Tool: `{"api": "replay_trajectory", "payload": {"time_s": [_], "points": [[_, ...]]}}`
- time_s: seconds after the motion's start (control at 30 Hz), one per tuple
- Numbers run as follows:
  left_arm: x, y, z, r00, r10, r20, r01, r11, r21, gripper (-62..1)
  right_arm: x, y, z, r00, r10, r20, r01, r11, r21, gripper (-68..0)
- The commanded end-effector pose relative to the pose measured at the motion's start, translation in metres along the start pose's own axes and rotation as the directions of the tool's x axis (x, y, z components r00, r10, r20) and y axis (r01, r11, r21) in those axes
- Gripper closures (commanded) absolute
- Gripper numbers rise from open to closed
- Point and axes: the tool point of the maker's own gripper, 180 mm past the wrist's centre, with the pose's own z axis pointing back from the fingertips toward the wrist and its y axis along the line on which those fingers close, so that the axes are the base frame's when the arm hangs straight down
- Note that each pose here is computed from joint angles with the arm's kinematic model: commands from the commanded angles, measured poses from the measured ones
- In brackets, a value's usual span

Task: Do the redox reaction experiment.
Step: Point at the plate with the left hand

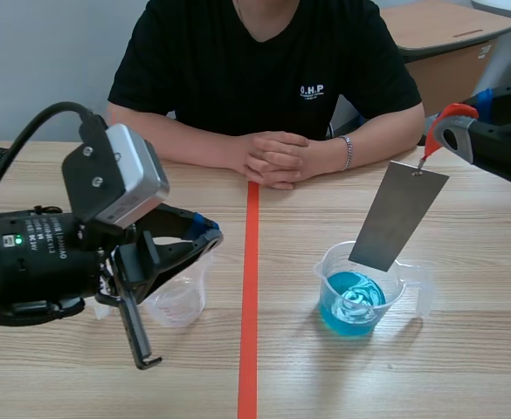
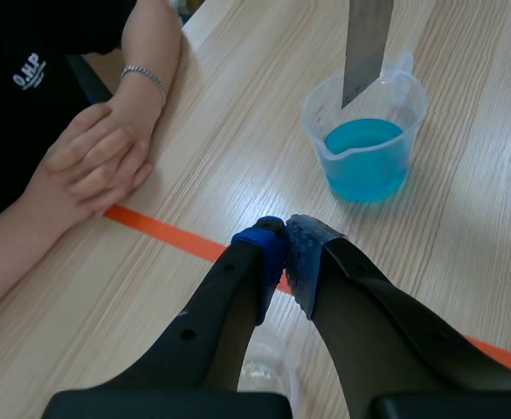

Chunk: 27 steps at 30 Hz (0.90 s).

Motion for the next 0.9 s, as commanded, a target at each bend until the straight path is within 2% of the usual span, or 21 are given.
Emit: {"api": "replay_trajectory", "payload": {"time_s": [0.0,0.23,0.33,0.57,0.87], "points": [[0.004,0.000,-0.006,1.000,-0.001,0.020,0.000,1.000,0.002,-4.3,0.009,-0.001,-0.001,0.999,0.014,0.031,-0.014,1.000,0.009,-1.5],[-0.003,-0.013,-0.034,1.000,-0.009,0.013,0.010,0.999,-0.032,-4.3,0.009,-0.001,-0.001,0.999,0.014,0.031,-0.014,1.000,0.009,-1.5],[0.002,-0.016,-0.043,0.999,-0.009,0.030,0.011,0.999,-0.038,-4.3,0.009,-0.001,-0.001,0.999,0.014,0.031,-0.014,1.000,0.009,-1.5],[0.011,-0.032,-0.064,0.997,-0.052,0.055,0.055,0.997,-0.055,-4.3,0.009,-0.001,-0.001,0.999,0.014,0.031,-0.014,1.000,0.009,-1.5],[0.026,-0.049,-0.083,0.993,-0.065,0.096,0.075,0.992,-0.100,-4.3,0.009,-0.001,-0.001,0.999,0.014,0.031,-0.014,1.000,0.009,-1.5]]}}
